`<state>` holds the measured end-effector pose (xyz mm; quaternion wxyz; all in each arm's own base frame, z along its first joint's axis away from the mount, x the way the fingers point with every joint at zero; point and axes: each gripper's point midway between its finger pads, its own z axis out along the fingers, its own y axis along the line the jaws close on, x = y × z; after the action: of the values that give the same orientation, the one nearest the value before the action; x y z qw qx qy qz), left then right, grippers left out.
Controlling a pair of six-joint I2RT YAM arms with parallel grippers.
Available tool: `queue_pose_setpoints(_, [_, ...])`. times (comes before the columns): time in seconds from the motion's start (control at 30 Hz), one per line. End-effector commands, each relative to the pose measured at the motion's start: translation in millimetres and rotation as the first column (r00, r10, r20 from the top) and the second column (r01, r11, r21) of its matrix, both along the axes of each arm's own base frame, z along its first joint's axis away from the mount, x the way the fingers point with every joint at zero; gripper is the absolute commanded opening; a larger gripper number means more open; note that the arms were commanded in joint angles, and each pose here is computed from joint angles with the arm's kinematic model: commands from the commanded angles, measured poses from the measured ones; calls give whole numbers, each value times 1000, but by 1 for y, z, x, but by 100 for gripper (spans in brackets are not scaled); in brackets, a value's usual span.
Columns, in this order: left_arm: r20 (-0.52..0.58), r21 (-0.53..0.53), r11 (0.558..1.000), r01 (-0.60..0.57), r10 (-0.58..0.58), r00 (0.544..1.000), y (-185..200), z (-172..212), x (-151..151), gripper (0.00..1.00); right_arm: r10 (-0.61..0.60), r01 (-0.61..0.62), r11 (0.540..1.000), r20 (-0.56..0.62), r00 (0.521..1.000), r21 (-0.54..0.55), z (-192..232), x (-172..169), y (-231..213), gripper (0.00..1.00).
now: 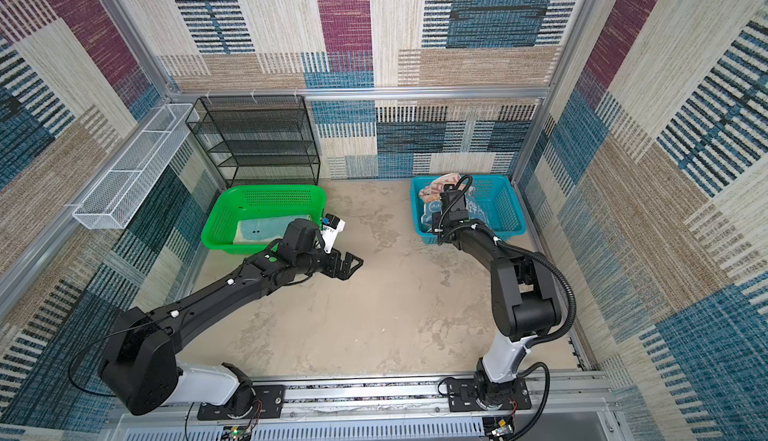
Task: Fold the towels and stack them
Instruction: 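Grasp the blue rabbit-print towel with the right gripper while the left draws back, then lift the blue towel from the teal basket with the right gripper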
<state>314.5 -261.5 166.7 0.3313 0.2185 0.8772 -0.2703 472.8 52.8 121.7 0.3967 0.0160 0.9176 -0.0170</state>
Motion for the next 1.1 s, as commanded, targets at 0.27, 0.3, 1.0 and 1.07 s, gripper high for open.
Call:
queue_pose_setpoints(0.27, [17,23,1000,18,-19,1000,0,-1,0,99,-52,47,998,177,983,34,69,1,-11,0])
queue_pose_setpoints(0.3, [19,22,1000,21,-22,1000,0,0,-1,99,-50,44,998,197,979,36,79,0,-11,0])
queue_pose_setpoints(1.0, [82,60,995,-77,72,994,17,5,8,99,157,-190,981,425,892,37,214,-44,20,0])
queue_pose_setpoints(1.07, [100,63,994,-95,88,991,20,8,9,99,196,-240,970,443,875,46,223,-53,32,0])
